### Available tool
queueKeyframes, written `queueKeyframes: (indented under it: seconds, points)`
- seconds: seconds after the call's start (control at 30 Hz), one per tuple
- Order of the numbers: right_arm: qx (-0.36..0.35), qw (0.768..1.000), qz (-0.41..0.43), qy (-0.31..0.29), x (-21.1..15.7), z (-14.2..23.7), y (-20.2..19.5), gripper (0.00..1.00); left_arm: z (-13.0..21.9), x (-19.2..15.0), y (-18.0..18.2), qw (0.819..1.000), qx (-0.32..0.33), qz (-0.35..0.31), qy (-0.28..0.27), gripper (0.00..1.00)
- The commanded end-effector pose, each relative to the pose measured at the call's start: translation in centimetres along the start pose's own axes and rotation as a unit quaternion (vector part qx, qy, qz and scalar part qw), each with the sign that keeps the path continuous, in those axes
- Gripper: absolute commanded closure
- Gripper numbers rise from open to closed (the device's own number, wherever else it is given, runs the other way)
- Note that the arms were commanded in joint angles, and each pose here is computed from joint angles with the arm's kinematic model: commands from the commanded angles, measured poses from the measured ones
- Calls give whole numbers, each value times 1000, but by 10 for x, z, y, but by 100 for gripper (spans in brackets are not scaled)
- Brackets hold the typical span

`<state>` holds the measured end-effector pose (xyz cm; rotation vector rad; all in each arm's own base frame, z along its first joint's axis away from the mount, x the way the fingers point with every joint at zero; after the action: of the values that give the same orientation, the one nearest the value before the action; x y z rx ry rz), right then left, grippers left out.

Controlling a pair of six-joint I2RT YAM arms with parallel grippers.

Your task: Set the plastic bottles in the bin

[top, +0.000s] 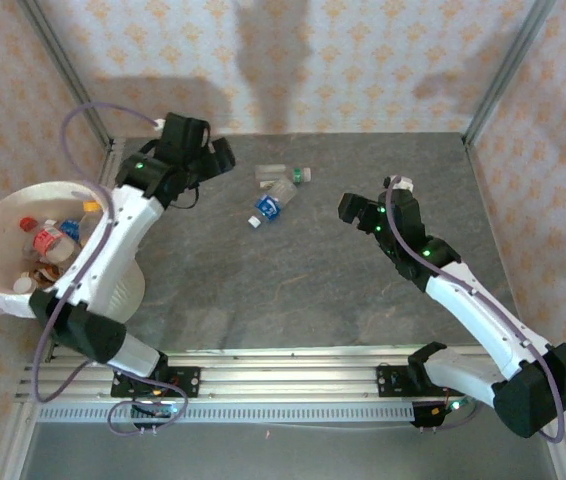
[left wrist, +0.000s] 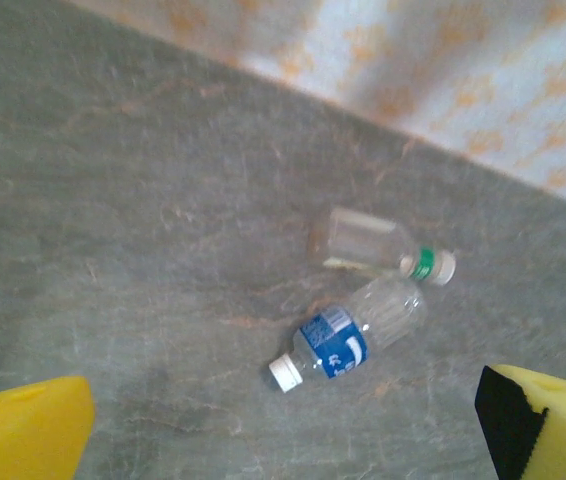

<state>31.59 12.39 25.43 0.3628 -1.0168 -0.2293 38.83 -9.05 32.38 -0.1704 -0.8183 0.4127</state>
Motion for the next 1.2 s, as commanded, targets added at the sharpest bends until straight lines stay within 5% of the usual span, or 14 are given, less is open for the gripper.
queueKeyframes:
  seconds: [0.0,0.53,0.77,0.87,1.17]
  points:
    - [-18,1000,-20,4,-7,-2,-8,1,0,0,-18,999,-42,-1,6,0]
    - [-38,999,-25,11,-6,0,-13,1,-148,-106,-73,969,-79,-157,176,0]
    - [-48,999,-20,6,-6,11,-20,1,-195,-123,-93,943,-102,-268,171,1]
    - [-52,998,-21,1,-5,15,-22,1,-220,-138,-97,930,-94,-300,190,9]
    - [-69,997,-9,-16,0,34,-32,1,-256,-149,-95,925,-61,-336,169,18]
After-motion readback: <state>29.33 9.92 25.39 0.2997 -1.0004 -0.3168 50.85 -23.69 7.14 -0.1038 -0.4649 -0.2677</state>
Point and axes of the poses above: each hand's point on the last joint's axis, 136 mm out from that joint toward the fingers, its own z axis back along the fingers, its own y axis along the line the jaws close on, x = y × z, the point moved 2 cm from there along z, back along the fingers
